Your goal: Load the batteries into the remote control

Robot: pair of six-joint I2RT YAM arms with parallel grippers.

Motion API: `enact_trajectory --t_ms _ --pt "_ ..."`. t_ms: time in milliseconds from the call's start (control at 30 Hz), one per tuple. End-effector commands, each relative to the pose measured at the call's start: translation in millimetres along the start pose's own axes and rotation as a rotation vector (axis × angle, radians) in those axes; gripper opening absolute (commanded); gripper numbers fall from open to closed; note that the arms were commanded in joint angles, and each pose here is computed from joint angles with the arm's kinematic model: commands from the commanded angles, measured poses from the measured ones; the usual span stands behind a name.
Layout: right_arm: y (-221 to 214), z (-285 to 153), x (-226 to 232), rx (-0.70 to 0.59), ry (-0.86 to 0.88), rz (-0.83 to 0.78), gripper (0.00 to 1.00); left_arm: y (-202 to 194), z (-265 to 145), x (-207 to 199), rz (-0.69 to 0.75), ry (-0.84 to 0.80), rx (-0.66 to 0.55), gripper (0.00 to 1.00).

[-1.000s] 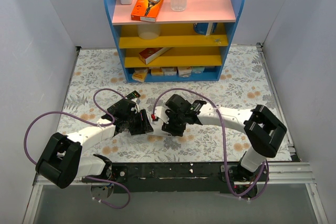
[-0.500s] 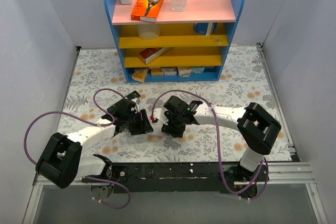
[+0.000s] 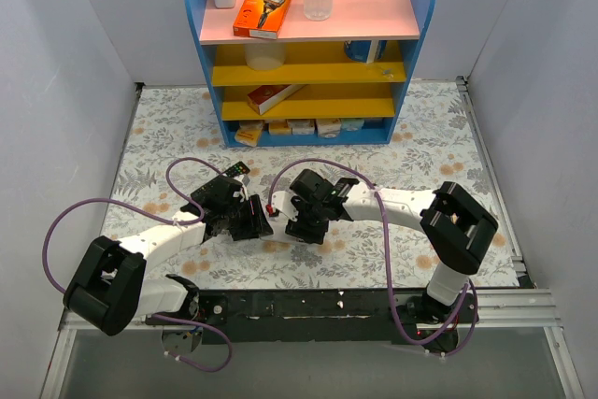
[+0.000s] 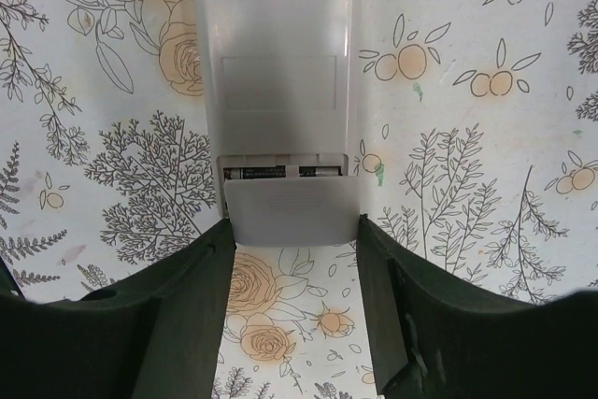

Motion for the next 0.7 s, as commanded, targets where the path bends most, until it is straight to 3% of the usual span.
enact_trajectory --t_ms 0,667 --pt "14 -1 -2 -0.02 0.001 -0.009 0.61 1 -2 2 0.013 0.035 -0.001 0.5" --pt "17 -11 5 -0.032 0.044 0.007 0.63 0 -3 2 0.011 0.034 -0.002 0.5"
Point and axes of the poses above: each gripper's point midway between its finger pads, its own z axis out along the fingers, its own x axis along the line the jaws close on, y = z × x, the point moved 8 cm from there along -z, back along the fingers, and after that the axes turned 9 degrees about z, right-handed, at the moved point
